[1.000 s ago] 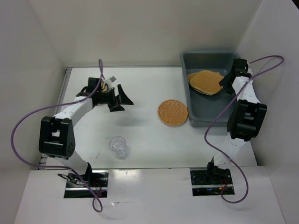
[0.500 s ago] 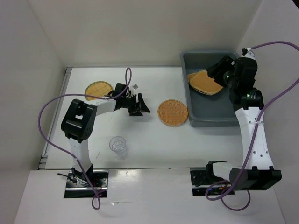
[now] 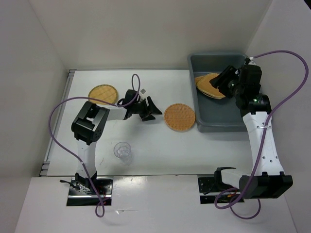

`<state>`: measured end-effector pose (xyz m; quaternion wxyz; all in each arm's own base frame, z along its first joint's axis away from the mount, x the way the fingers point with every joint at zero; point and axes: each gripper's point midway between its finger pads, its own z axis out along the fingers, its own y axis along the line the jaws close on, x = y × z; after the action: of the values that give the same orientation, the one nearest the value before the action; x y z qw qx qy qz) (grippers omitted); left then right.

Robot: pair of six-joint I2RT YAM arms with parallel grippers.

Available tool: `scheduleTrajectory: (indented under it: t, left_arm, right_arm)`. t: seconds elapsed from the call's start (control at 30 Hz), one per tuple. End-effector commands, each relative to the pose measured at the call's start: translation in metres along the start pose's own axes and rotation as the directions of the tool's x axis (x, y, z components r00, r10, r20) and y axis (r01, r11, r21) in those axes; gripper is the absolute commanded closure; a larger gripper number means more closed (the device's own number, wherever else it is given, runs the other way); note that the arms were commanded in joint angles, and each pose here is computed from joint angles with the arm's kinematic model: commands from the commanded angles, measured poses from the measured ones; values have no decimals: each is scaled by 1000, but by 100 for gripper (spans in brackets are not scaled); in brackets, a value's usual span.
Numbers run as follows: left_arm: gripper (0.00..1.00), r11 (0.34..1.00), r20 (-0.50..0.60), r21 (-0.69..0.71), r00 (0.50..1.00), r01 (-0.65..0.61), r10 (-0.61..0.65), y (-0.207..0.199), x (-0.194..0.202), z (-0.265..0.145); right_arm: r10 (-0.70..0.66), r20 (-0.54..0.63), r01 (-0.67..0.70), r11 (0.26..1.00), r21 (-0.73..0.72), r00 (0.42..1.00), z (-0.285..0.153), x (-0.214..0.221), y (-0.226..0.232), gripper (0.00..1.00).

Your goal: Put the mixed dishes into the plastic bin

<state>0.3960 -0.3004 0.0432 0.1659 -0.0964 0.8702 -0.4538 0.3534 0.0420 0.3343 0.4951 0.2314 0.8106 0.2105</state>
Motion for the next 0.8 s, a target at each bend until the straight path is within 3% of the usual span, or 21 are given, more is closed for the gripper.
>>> scheduleTrajectory:
  t: [0.0, 0.37, 0.67, 0.77]
  left_arm:
    - [27, 1000, 3, 14, 1000, 15, -15, 4, 4, 15]
    - [50, 1000, 68, 23, 997, 21, -22, -5, 4, 34]
    - [52, 998, 80, 61, 996, 28, -33, -28, 2, 53]
    - [60, 997, 60, 65, 998, 31, -35, -31, 9, 64]
  right_arm:
    - [3, 4, -3, 1000, -26, 1000, -17, -3, 11, 41]
    - [-11, -15, 11, 1000, 13, 1000, -26, -1, 6, 41]
    - [-36, -35, 38, 999, 37, 999, -32, 4, 0, 41]
    - [-36, -37, 37, 998, 51, 999, -33, 5, -3, 41]
